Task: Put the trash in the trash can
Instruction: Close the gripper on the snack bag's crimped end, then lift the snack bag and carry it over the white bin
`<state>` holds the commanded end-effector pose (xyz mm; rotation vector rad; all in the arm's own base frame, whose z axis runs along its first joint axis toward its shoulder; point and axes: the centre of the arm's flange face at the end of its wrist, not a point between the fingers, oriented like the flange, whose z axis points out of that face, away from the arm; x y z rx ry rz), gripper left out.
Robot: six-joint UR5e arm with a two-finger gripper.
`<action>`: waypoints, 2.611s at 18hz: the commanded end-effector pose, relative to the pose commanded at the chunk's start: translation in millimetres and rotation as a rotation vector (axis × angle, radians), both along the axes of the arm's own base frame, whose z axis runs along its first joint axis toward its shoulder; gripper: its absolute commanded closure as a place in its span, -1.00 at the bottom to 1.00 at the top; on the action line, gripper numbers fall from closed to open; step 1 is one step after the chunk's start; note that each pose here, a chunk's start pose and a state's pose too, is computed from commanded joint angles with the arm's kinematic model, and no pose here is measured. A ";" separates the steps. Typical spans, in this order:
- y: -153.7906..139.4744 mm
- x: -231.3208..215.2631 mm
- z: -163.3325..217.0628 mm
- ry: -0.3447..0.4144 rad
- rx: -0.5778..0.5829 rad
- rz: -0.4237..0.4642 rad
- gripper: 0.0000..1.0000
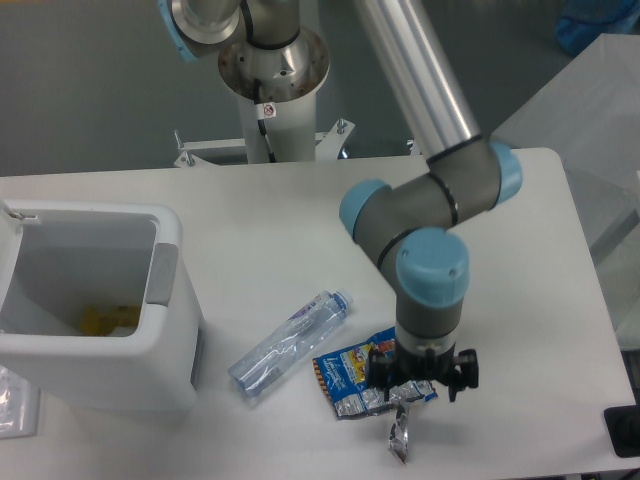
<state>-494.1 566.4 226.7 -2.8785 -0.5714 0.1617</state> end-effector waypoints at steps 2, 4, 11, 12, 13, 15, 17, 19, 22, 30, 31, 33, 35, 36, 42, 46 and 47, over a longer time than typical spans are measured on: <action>1.9 1.0 -10.2 -0.010 -0.010 -0.003 -1.00; 3.7 -1.9 -20.9 -0.014 -0.018 0.001 -1.00; 8.2 1.1 -30.8 -0.021 -0.026 0.002 -0.69; 8.6 2.3 -31.7 -0.024 -0.028 0.000 -0.51; 8.5 2.2 -32.8 -0.024 -0.030 0.000 -0.34; 7.5 1.3 -34.0 -0.017 -0.041 0.003 -0.08; 7.8 1.8 -35.2 -0.015 -0.046 0.010 0.15; 7.8 1.8 -35.2 -0.016 -0.045 0.015 0.40; 6.9 2.4 -32.1 -0.012 -0.045 0.019 0.62; 2.8 8.4 26.1 0.024 0.022 0.019 0.98; 0.6 7.5 36.3 0.028 0.039 0.019 1.00; -2.0 5.1 72.1 0.050 0.099 0.028 1.00; -11.7 1.8 117.6 0.031 0.212 0.098 1.00; -18.5 1.1 138.3 0.006 0.275 0.137 1.00; -46.4 32.3 264.4 -0.047 0.540 0.270 1.00; -58.5 69.2 331.8 -0.066 0.662 0.277 1.00; -61.8 78.4 345.7 -0.066 0.683 0.282 1.00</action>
